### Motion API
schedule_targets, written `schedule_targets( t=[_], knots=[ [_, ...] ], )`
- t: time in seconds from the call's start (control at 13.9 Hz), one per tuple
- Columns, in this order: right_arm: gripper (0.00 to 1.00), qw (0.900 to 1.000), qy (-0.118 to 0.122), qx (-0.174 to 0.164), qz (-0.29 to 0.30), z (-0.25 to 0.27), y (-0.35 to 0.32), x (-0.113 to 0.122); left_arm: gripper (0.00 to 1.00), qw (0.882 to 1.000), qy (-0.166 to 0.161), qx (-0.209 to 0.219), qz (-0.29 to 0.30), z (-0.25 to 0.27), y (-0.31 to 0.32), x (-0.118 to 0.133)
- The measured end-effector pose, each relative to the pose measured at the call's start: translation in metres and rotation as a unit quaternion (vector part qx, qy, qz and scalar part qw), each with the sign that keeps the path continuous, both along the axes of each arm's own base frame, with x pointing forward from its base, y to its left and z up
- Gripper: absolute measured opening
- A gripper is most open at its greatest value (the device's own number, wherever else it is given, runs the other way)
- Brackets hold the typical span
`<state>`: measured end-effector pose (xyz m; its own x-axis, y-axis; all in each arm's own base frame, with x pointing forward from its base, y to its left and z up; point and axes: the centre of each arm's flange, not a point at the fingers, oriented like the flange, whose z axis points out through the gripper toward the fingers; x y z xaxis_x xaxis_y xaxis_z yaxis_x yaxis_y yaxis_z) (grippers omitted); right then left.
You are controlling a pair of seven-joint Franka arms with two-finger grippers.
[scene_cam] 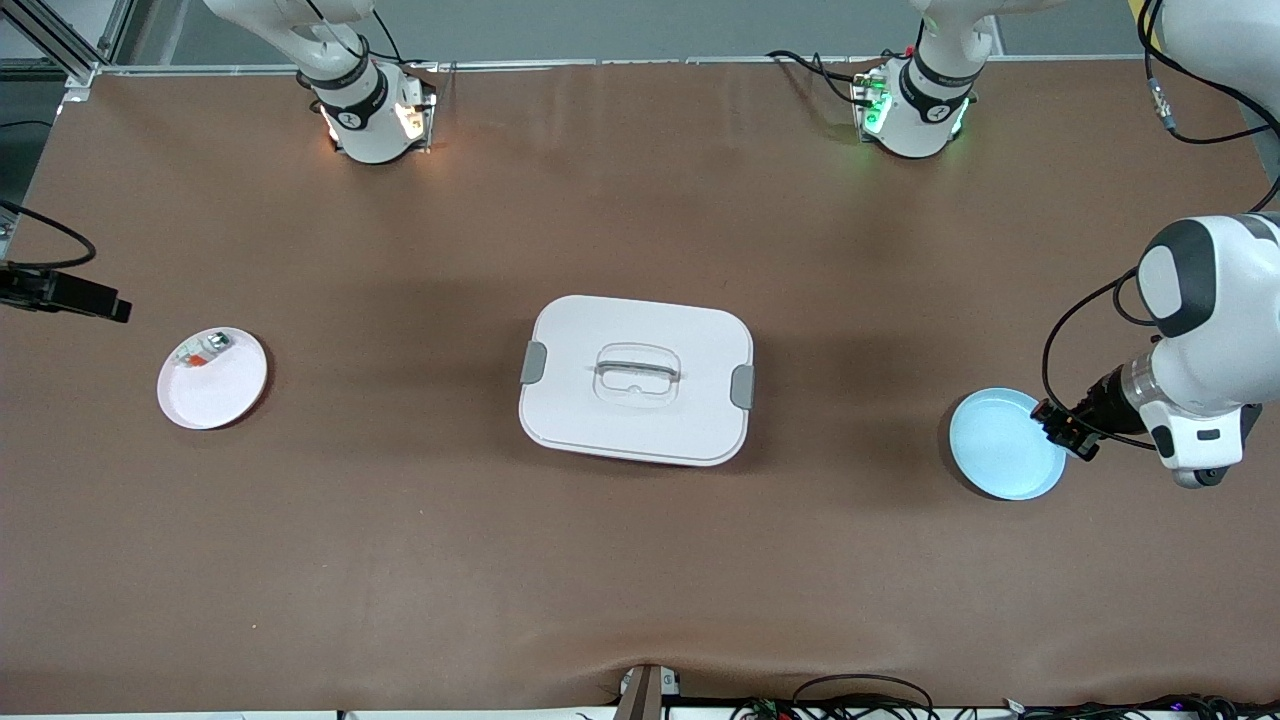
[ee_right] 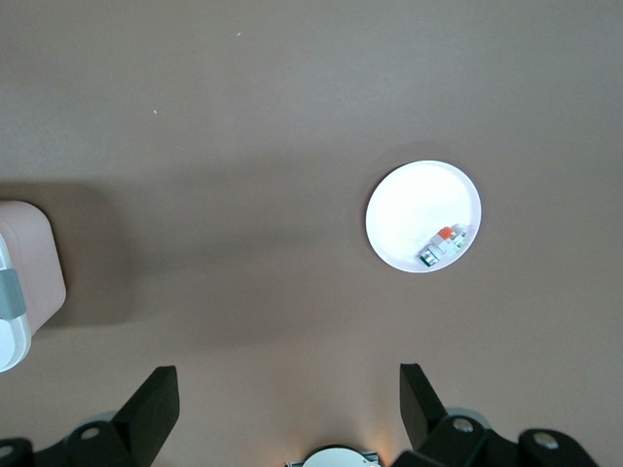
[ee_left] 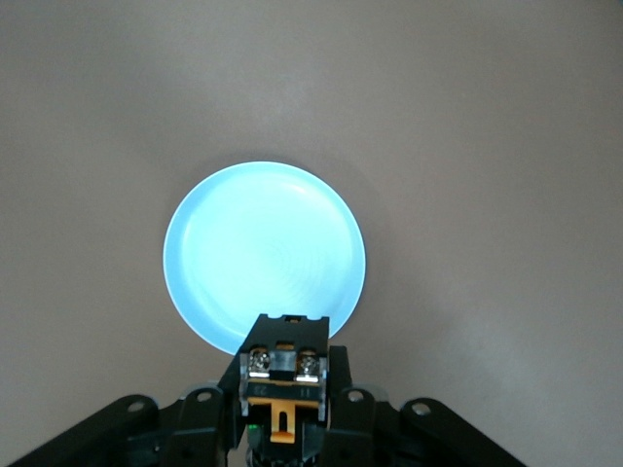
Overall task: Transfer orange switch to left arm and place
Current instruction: 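Lower the switch onto the light-blue plate and open the left gripper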
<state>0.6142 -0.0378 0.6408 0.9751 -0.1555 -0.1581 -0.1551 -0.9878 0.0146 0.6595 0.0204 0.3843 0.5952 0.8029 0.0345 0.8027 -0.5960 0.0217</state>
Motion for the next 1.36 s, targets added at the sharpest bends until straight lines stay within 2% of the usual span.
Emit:
schedule_targets(
  t=[0.14, 0.5, 0.79, 1.01, 1.36],
  knots=[
    [1.00, 1.000, 0.000, 0.001, -0.005, 0.002, -0.007, -0.002, 0.34, 0.999, -0.013, -0.003, 0.052, -0.008, -0.001, 0.000],
    [1.00, 1.000, 0.004, 0.001, -0.006, 0.002, -0.007, -0.004, 0.34, 0.990, -0.005, -0.008, 0.139, -0.046, -0.001, -0.001],
    [1.00, 1.000, -0.005, 0.003, -0.002, 0.013, -0.003, -0.009, 0.34, 0.986, 0.010, -0.007, 0.166, -0.083, 0.011, -0.005],
    [1.00, 1.000, -0.012, 0.011, -0.001, 0.020, -0.001, -0.013, 0.34, 0.982, 0.007, -0.009, 0.190, -0.099, 0.018, -0.004],
    [1.00, 1.000, -0.010, 0.016, 0.001, 0.023, 0.001, -0.016, 0.34, 0.975, 0.005, -0.010, 0.220, -0.124, 0.022, -0.002]
  ],
)
